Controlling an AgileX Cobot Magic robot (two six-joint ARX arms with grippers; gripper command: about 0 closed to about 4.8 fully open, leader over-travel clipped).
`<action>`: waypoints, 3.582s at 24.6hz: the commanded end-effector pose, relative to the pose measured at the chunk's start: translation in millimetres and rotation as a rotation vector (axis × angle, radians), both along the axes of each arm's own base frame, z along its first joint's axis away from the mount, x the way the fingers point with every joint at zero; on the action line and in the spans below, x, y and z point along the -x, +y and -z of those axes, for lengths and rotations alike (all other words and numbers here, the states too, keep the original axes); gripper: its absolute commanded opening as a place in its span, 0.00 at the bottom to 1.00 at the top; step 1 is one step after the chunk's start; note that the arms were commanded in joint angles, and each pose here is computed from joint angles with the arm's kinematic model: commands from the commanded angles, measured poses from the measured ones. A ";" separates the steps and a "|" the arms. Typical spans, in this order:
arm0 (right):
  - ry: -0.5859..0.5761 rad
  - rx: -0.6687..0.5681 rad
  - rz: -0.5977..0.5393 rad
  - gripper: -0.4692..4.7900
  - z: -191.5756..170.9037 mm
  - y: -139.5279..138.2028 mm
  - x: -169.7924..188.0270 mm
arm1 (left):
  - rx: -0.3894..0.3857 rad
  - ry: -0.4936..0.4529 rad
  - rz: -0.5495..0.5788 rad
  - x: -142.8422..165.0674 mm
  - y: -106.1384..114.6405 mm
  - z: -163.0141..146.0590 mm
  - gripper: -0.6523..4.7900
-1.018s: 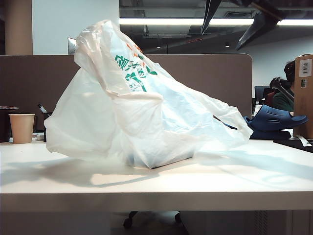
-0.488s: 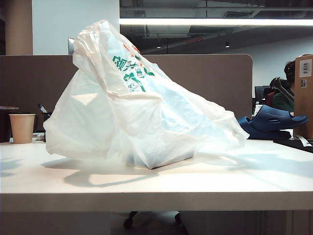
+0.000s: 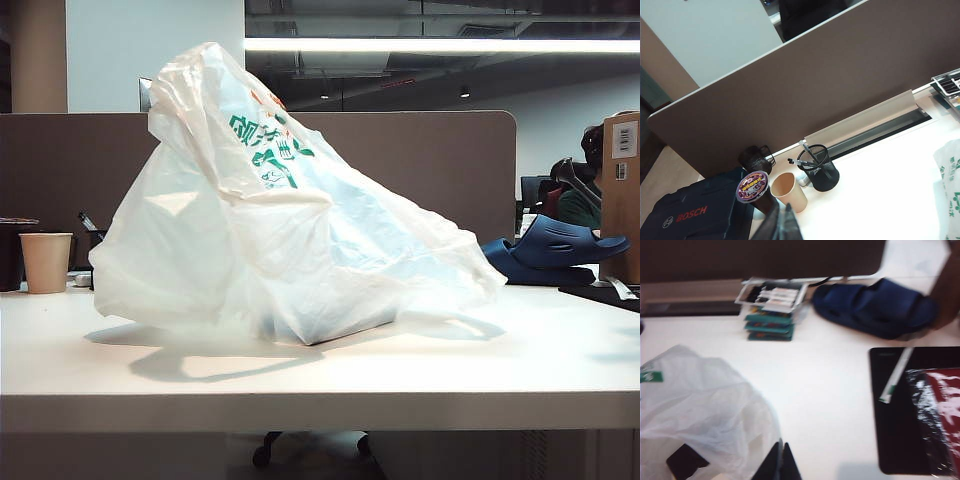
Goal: Put the power bank into the bag.
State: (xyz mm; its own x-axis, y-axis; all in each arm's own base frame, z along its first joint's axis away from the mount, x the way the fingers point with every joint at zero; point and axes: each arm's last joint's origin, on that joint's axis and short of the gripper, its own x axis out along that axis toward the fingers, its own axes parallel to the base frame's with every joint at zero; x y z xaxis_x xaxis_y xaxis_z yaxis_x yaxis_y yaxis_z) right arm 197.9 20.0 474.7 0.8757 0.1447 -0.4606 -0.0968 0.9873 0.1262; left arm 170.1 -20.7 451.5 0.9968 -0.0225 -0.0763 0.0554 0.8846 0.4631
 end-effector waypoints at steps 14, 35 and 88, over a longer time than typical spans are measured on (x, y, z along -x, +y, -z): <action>-0.084 0.036 0.070 0.08 10.5 -22.7 81.4 | 0.190 0.010 -0.038 23.1 10.6 -3.2 0.11; -0.218 0.005 0.002 0.08 106.0 -16.8 149.3 | 0.290 -0.133 0.048 137.4 18.3 51.7 0.11; -0.491 -0.010 0.008 0.08 275.2 -17.1 112.0 | 0.418 -0.227 0.132 90.6 12.4 223.5 0.11</action>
